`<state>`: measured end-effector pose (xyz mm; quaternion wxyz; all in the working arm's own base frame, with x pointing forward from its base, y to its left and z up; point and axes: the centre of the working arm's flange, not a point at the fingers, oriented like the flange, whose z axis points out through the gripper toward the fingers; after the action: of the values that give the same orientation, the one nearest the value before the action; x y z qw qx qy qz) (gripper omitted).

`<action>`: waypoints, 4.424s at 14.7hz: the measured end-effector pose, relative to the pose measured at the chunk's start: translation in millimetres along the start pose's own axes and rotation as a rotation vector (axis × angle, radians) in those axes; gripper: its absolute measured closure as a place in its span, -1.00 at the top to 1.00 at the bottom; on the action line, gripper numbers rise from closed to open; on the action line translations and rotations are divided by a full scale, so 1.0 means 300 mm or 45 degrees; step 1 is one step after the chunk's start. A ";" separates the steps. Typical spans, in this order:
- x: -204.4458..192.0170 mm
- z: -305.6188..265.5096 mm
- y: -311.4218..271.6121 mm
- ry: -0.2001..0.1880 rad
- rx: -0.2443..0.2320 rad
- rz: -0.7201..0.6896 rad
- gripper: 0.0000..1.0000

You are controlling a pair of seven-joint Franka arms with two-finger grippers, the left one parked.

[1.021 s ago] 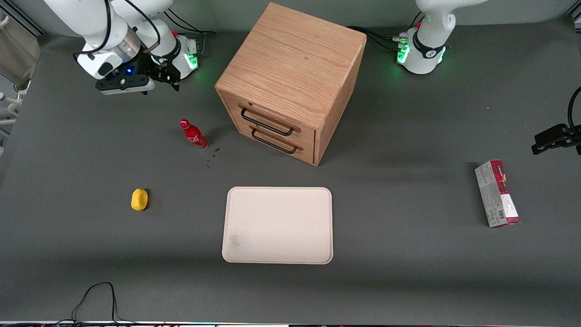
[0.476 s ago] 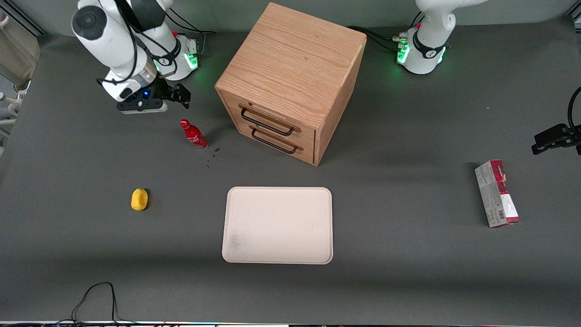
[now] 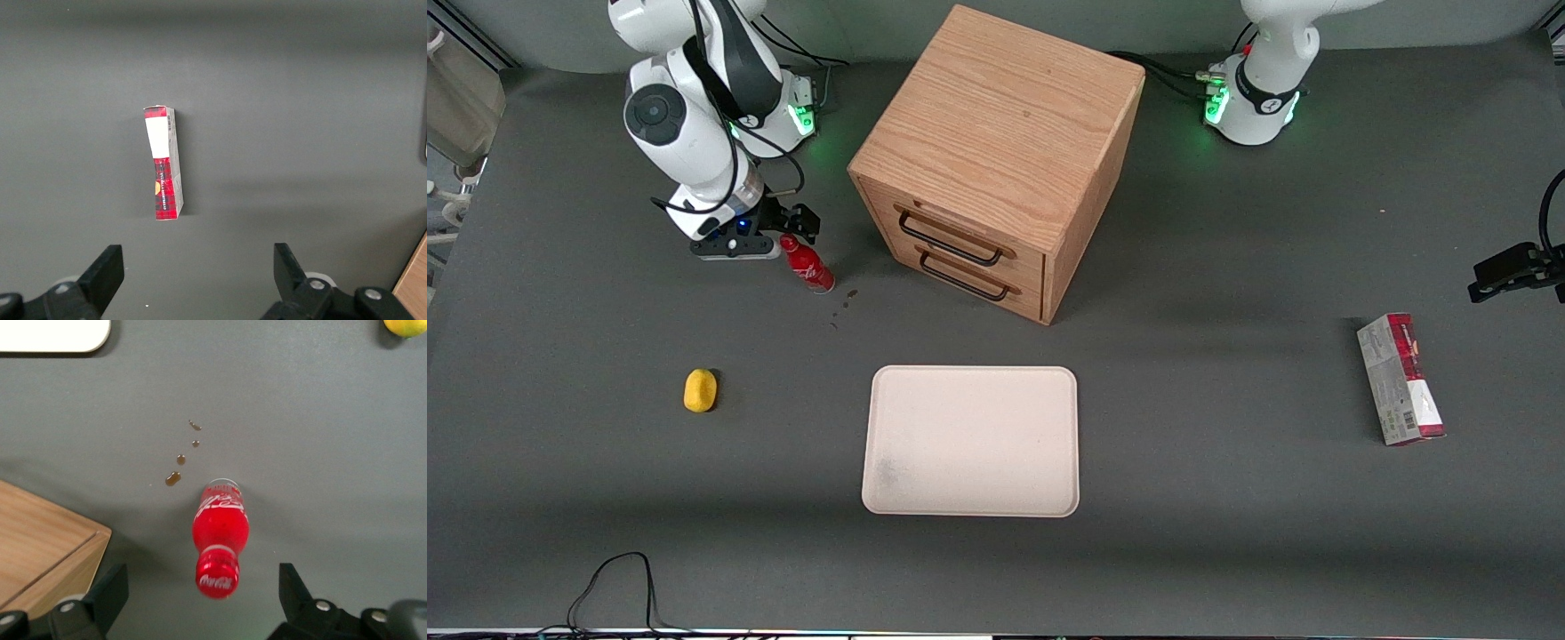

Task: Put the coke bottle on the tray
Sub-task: 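Lower the open right gripper around the bottle and close it, then lift the bottle and carry it over the white tray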

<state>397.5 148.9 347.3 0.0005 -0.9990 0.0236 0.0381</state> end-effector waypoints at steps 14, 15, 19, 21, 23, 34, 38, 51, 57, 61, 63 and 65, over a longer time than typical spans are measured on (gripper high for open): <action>0.015 0.089 0.005 -0.057 -0.033 0.037 0.92; 0.015 0.089 0.006 -0.057 -0.033 0.038 0.75; 0.016 0.089 0.009 -0.057 -0.032 0.041 -0.14; 0.021 0.088 0.018 -0.056 -0.029 0.050 -0.37; 0.024 0.086 0.023 -0.057 -0.028 0.055 -0.37; 0.152 -0.355 -0.020 -0.111 -0.069 0.043 -0.37; 0.183 -0.630 0.033 -0.114 -0.057 0.048 -0.37; 0.478 -0.901 -0.120 -0.023 0.030 0.021 -0.37; 0.826 -0.684 -0.351 0.015 0.025 -0.030 -0.37; 0.912 -0.599 -0.441 0.080 0.059 -0.063 -0.37; 0.924 -0.593 -0.459 0.105 0.071 -0.070 -0.37; 0.924 -0.575 -0.480 0.104 0.072 -0.080 -0.37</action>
<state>693.5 279.2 498.1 0.0288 -0.9996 -0.0066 -0.0035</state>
